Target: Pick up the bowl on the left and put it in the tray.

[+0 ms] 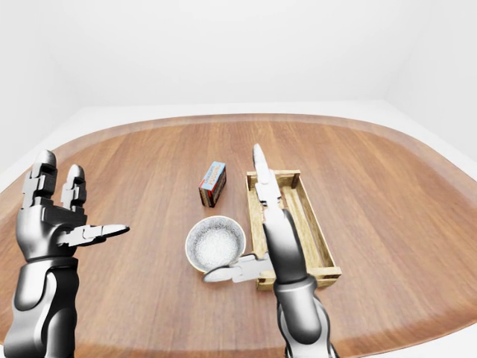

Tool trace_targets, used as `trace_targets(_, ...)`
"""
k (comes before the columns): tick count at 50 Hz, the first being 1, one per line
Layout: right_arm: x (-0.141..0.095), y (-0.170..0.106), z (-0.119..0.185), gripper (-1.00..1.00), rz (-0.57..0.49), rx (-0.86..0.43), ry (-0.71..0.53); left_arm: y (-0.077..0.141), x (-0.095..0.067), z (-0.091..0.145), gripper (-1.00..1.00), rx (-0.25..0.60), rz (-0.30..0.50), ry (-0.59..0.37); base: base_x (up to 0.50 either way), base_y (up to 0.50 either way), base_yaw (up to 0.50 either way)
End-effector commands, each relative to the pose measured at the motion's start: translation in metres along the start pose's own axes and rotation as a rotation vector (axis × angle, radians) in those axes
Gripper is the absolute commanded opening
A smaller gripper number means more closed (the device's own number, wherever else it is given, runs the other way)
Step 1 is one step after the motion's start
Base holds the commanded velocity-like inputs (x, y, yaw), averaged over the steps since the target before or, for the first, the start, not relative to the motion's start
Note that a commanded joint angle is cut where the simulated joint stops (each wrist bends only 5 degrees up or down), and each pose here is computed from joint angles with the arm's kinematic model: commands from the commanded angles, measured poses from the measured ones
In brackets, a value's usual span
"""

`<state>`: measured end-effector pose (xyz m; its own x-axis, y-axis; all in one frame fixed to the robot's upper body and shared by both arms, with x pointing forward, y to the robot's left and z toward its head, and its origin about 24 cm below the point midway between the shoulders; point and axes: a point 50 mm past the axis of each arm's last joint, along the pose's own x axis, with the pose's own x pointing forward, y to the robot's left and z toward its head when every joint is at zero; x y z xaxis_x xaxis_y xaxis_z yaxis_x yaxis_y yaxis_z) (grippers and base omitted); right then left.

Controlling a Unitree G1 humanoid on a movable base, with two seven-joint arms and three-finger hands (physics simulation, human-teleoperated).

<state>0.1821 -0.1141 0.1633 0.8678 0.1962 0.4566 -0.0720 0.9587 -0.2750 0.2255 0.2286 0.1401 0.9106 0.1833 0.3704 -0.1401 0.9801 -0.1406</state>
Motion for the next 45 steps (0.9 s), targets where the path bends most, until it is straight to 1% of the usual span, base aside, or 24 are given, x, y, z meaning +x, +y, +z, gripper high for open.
trace_targets(1, 0.013, 0.022, 0.004, 1.0, 0.151, -0.157, -0.052, 0.001, 0.0, 0.0, 1.0, 0.0, 0.001, 0.0, 0.0, 0.0, 0.0)
trace_targets(9, 0.012, 0.032, -0.007, 1.0, 0.199, -0.193, 0.001, 0.0, 0.0, 0.001, 1.0, 0.001, 0.0, -0.003, 0.0, 0.0, 0.0)
trace_targets(13, 0.012, 0.038, -0.009, 1.0, 0.231, -0.235, 0.008, 0.001, 0.0, 0.002, 1.0, 0.0, 0.003, -0.008, 0.0, 0.0, 0.0)
trace_targets(14, 0.012, 0.043, -0.012, 1.0, 0.273, -0.281, 0.015, 0.0, 0.0, 0.002, 1.0, 0.0, 0.004, -0.009, 0.0, 0.0, 0.0)
trace_targets(15, 0.011, 0.045, -0.014, 1.0, 0.281, -0.289, 0.025, 0.0, 0.0, 0.002, 1.0, 0.0, 0.003, -0.01, 0.0, 0.0, 0.0)
trace_targets(21, 0.007, 0.051, -0.024, 1.0, 0.324, -0.323, 0.078, 0.0, 0.0, 0.002, 1.0, 0.001, 0.005, -0.01, 0.0, 0.0, 0.0)
trace_targets(25, 0.006, 0.053, -0.03, 1.0, 0.331, -0.329, 0.107, 0.001, 0.0, 0.003, 1.0, -0.001, 0.006, -0.012, 0.0, 0.0, 0.0)
trace_targets(26, -0.015, 0.078, -0.062, 1.0, 0.518, -0.434, 0.226, 0.002, 0.001, 0.001, 1.0, 0.001, 0.01, -0.005, 0.0, 0.0, 0.0)
trace_targets(27, -0.017, 0.079, -0.065, 1.0, 0.528, -0.444, 0.243, 0.002, 0.001, 0.0, 1.0, 0.002, 0.011, -0.002, 0.0, 0.0, 0.0)
trace_targets(45, -0.023, 0.081, -0.071, 1.0, 0.546, -0.489, 0.294, 0.001, 0.001, 0.002, 1.0, -0.001, 0.011, -0.008, 0.0, 0.0, 0.0)
